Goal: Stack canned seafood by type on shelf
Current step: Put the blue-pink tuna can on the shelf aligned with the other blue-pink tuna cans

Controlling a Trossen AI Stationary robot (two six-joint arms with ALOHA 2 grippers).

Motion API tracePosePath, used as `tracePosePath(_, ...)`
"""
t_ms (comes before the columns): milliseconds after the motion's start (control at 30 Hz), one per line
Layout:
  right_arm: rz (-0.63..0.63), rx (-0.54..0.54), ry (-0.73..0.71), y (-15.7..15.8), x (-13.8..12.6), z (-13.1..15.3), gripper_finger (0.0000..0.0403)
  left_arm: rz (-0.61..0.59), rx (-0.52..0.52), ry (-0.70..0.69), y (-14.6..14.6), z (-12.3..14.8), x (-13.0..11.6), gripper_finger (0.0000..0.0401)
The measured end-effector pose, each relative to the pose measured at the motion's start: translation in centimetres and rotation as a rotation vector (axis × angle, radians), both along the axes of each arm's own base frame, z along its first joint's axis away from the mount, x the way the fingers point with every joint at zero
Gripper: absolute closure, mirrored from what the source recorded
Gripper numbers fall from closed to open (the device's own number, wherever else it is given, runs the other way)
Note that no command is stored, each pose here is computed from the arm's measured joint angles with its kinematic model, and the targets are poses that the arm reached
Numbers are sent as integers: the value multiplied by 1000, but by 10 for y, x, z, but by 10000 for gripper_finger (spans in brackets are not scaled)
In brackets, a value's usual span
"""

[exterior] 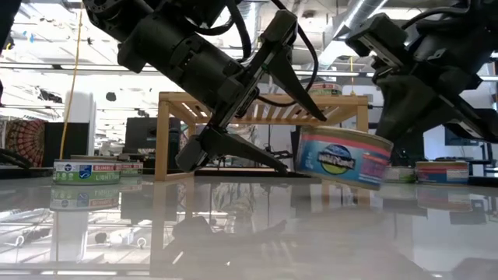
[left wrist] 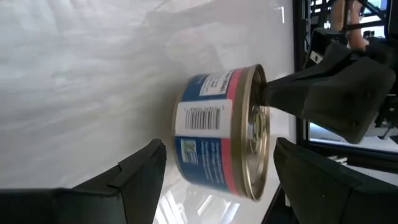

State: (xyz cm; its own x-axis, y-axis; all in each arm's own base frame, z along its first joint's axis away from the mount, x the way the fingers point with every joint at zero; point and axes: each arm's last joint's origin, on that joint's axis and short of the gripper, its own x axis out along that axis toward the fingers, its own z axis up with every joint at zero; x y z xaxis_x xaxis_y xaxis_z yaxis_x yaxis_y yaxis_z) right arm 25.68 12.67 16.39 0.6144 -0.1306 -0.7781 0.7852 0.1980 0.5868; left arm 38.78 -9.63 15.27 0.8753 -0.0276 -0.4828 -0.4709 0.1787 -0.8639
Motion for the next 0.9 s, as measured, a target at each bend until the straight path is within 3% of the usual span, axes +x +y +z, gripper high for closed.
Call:
tracePosePath(467, 9, -24, -72, -15, 15, 5, 383, -4, 0, 35, 1, -3, -2, 115)
tracePosePath(600, 9, -17, -86, -14, 16, 6, 383, -31, 60, 76, 4, -7, -3, 115)
tracePosePath(900, 26, -28, -95, -14, 17, 7, 382, -30, 64, 79, 7, -7, -3, 115)
